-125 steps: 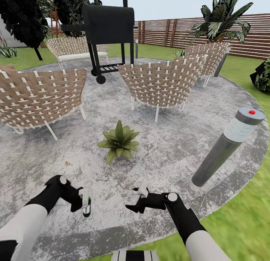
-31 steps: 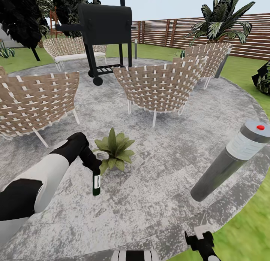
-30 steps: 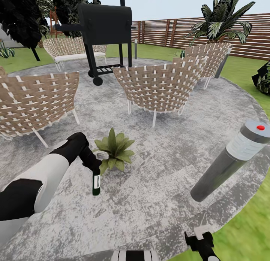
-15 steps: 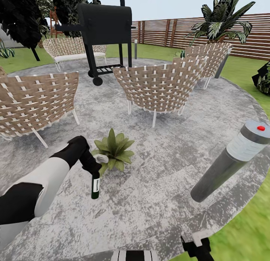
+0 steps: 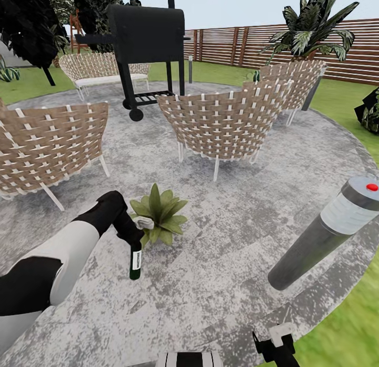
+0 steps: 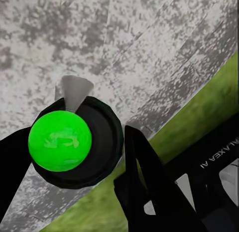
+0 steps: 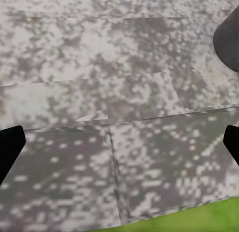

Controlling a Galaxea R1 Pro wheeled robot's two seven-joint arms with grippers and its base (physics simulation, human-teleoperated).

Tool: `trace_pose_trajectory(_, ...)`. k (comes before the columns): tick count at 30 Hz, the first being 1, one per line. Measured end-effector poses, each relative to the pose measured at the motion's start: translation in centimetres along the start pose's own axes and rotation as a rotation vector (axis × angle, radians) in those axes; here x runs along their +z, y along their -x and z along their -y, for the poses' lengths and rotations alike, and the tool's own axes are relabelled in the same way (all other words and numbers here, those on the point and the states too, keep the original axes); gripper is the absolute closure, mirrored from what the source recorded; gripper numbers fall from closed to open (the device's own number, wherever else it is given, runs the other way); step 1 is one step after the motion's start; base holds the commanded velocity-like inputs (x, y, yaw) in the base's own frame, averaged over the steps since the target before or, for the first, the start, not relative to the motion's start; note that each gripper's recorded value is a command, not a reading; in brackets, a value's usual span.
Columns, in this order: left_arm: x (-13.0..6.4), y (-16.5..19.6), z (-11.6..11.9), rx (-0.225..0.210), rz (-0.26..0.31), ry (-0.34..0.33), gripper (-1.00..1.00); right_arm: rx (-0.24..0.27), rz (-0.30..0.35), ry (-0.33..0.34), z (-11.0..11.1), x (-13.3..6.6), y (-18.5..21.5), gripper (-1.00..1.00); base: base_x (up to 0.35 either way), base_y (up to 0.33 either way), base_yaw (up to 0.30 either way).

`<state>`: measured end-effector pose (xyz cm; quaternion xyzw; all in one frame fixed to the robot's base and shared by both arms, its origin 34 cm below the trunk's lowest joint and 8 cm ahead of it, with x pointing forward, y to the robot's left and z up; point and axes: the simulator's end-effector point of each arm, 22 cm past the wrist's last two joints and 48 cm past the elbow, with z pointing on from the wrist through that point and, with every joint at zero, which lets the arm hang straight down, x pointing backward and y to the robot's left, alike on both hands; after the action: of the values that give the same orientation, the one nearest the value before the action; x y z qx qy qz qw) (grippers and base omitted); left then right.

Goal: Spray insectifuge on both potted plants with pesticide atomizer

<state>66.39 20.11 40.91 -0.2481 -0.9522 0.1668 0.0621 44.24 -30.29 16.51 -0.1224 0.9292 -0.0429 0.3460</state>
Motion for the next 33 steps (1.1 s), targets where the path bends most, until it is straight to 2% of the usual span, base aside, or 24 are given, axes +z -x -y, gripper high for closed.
trace_pose_trajectory(2,-0.5,0.7,0.4,0.010,0.015,0.001,1.00,0.000,0.000,0.000,0.0,0.0,0.0,-1.00,0.000,0.000,0.000)
trace_pose_trajectory(6,-2.3,3.2,1.3,0.057,0.086,0.028,1.00,0.000,0.000,0.000,0.0,0.0,0.0,-1.00,0.000,0.000,0.000)
trace_pose_trajectory(10,-2.4,3.0,0.8,0.053,0.089,0.035,1.00,0.000,0.000,0.000,0.0,0.0,0.0,-1.00,0.000,0.000,0.000)
trace_pose_trajectory(13,-0.9,1.5,0.4,0.040,0.062,0.024,1.00,0.000,0.000,0.000,0.0,0.0,0.0,-1.00,0.000,0.000,0.000)
trace_pose_trajectory(16,2.4,-1.3,0.7,0.025,0.011,-0.002,1.00,0.000,0.000,0.000,0.0,0.0,0.0,-1.00,0.018,0.000,0.000)
trace_pose_trajectory(18,3.9,-2.6,0.9,0.017,-0.012,-0.014,1.00,0.000,0.000,0.000,0.0,0.0,0.0,-1.00,0.191,0.000,0.000)
trace_pose_trajectory(22,4.5,-3.1,0.5,0.013,-0.021,0.004,1.00,0.000,0.000,0.000,0.0,0.0,0.0,-1.00,0.203,0.000,0.000)
trace_pose_trajectory(26,4.6,-3.4,-0.8,0.009,-0.023,0.052,1.00,-0.003,0.001,0.010,-0.3,0.0,0.0,-1.00,0.031,0.000,0.000)
trace_pose_trajectory(28,4.5,-3.4,-1.0,0.007,-0.023,0.059,1.00,-0.005,0.005,0.044,-1.8,0.1,0.3,-1.00,0.006,0.000,0.000)
trace_pose_trajectory(31,4.5,-3.4,-1.2,0.007,-0.022,0.063,1.00,-0.015,0.023,0.189,-6.7,-0.1,1.3,-1.00,0.001,0.000,0.000)
trace_pose_trajectory(33,4.5,-3.5,-1.2,0.006,-0.021,0.063,1.00,-0.018,0.051,0.256,-8.3,-0.1,2.5,-1.00,0.000,0.000,0.000)
